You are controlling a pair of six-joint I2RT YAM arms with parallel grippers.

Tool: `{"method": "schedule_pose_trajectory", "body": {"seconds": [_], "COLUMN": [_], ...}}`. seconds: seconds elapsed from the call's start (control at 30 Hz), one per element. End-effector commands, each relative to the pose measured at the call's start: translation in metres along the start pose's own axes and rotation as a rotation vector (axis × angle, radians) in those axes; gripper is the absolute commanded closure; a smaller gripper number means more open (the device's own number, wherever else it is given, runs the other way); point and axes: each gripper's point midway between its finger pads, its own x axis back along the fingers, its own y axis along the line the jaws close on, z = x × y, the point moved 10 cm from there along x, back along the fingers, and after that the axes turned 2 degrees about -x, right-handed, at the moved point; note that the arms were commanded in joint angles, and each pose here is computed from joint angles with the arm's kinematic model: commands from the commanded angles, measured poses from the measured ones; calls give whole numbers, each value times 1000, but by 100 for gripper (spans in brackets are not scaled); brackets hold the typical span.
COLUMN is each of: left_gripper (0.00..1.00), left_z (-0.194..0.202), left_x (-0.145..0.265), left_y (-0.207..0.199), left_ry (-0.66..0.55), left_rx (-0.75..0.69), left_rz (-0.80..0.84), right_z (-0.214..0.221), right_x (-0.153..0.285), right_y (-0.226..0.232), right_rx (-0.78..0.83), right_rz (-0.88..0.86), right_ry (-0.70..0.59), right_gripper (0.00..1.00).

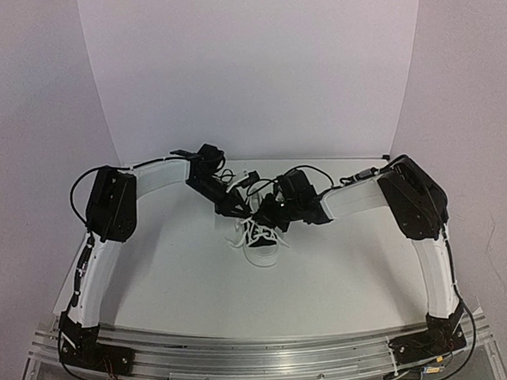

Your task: Tie the shoes

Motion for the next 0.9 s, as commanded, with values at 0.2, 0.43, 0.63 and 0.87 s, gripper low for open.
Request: {"method": "schedule_pose_trajectory", "body": {"seconds": [0.2,0.43,0.63,0.87], "left_gripper": [72,71,91,100], "left_z": [-13,-6,-8,-26], "left_x": [2,-9,-13,4], "left_y": [7,5,3,-4], "left_ry": [-26,31,44,4], "left_rx": [30,28,12,-21], "left_rz": [-27,-26,-38,-61], "right_z": [11,14,14,8], "right_x": [22,24,21,21], "right_y": [17,19,18,28], "right_rx": [72,82,85,105], "right_rz": [73,77,85,66], "right_ry": [3,0,-7,-39], "right_gripper": [100,100,100,100]}}
